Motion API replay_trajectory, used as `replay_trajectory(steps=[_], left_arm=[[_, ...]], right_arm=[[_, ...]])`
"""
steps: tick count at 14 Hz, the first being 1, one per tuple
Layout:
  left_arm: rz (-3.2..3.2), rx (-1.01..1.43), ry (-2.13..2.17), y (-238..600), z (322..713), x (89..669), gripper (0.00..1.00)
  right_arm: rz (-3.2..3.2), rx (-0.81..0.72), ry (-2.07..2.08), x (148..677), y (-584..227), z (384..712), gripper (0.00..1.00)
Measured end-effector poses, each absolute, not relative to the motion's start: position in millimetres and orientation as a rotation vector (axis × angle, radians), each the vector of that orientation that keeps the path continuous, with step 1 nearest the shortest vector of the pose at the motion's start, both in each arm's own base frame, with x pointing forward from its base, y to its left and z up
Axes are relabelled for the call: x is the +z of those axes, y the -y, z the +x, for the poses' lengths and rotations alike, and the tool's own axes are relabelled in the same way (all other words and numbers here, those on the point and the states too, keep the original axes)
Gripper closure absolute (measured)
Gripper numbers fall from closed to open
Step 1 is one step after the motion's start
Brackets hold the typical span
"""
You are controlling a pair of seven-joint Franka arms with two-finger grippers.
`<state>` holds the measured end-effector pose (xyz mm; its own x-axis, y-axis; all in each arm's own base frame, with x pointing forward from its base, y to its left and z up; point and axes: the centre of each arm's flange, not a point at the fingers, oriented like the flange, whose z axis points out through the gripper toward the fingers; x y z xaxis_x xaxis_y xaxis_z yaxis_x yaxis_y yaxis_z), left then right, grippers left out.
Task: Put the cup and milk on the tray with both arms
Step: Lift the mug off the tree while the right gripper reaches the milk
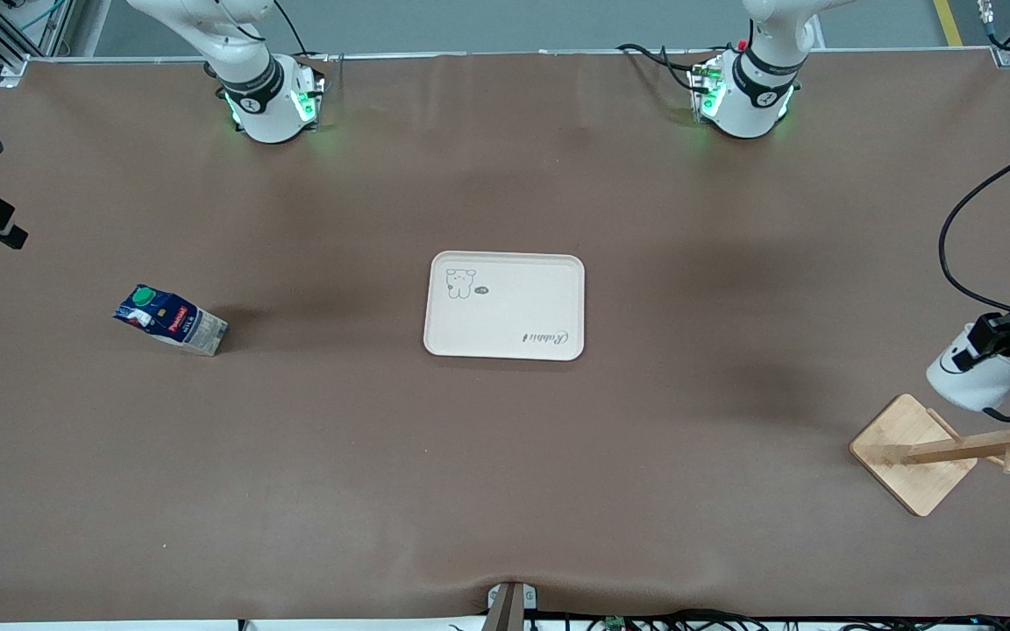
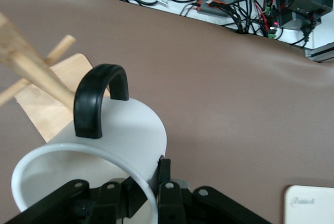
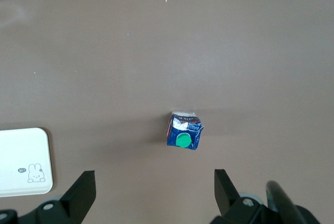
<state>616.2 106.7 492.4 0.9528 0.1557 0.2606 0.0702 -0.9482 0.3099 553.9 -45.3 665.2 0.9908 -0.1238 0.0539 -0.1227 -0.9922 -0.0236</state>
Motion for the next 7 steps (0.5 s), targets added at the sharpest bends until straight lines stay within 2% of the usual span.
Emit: replay_trajectory(steps=[5, 7], left_arm=[[2.886, 0.285, -0.344, -14, 622, 511, 0.91], [2.878, 0.255, -0.393, 22, 622, 513, 0.91]], right_arm=[[-3.108, 0.093, -0.211, 653, 51, 543, 0.0], [-3.105, 0.101, -0.223, 651, 56, 543, 0.0]])
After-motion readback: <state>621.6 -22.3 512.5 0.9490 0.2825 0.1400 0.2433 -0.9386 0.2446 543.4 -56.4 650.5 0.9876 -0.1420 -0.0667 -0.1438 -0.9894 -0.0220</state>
